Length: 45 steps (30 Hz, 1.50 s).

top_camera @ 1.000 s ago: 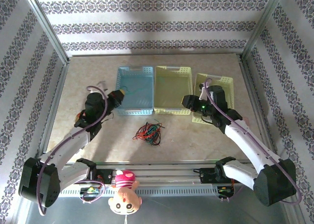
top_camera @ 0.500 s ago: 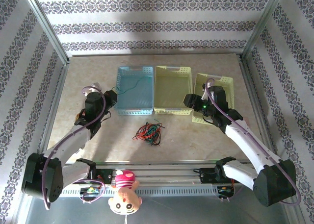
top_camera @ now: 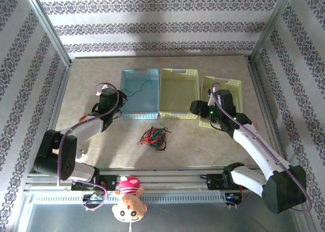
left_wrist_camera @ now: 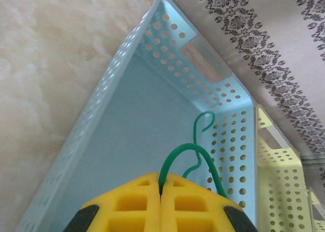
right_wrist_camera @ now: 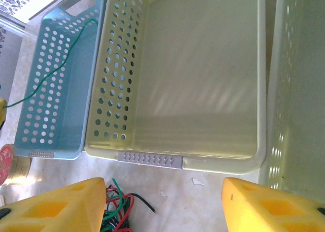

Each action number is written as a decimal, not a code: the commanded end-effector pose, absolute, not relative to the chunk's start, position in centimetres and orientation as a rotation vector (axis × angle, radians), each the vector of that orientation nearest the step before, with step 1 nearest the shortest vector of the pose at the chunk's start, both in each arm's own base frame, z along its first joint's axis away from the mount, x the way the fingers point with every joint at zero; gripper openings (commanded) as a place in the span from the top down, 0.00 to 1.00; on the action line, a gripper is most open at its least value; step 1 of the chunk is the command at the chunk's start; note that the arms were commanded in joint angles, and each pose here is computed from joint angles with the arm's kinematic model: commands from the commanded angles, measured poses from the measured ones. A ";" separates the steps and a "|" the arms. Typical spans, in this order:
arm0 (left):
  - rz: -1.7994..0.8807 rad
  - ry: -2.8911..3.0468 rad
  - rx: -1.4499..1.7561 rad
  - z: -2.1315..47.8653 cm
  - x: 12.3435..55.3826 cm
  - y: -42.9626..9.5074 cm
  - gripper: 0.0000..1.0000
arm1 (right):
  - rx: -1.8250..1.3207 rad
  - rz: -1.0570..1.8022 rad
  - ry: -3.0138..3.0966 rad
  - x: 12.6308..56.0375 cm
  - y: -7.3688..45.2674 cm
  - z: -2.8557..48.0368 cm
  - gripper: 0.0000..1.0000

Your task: Untangle the cables

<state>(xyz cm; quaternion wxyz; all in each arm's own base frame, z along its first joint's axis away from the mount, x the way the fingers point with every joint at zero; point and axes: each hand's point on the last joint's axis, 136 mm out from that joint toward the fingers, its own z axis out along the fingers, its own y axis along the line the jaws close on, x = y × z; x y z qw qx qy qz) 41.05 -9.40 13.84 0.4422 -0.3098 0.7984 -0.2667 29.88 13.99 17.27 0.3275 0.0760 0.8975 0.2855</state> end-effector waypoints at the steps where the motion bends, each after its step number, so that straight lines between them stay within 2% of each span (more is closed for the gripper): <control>1: -0.714 1.910 -0.795 15.0 42.6 -10.2 1.00 | 0.107 0.777 2.347 29.5 15.1 18.6 0.38; 3: -0.733 1.920 -0.789 14.7 42.9 -10.7 0.89 | 0.068 0.800 2.355 29.2 15.8 18.7 0.38; 5: -0.739 1.933 -0.762 14.8 43.0 -11.4 0.64 | 0.011 0.837 2.374 28.6 16.8 18.7 0.38; 8: -0.726 1.941 -0.698 15.8 42.7 -12.1 0.38 | -0.105 0.896 2.416 27.4 19.1 18.2 0.38; 12: -0.689 1.941 -0.595 18.1 42.0 -12.6 0.23 | -0.280 0.908 2.483 25.8 22.4 16.9 0.39; 19: -0.541 2.045 -0.258 20.3 37.5 -14.4 0.22 | -0.448 0.863 2.614 24.3 26.5 13.2 0.43; 25: -0.599 2.184 0.249 16.6 30.2 -20.0 0.23 | -0.418 0.826 2.676 25.9 27.7 10.8 0.44; 30: -0.701 2.310 0.488 12.9 25.3 -22.4 0.24 | -0.431 0.817 2.719 26.7 28.7 9.2 0.45; 42: -0.731 2.362 0.614 10.8 23.8 -24.4 0.25 | -0.436 0.705 2.797 27.5 29.4 5.5 0.47; 45: -0.728 2.385 0.644 10.0 23.6 -24.8 0.28 | -0.436 0.675 2.807 27.4 29.2 4.8 0.48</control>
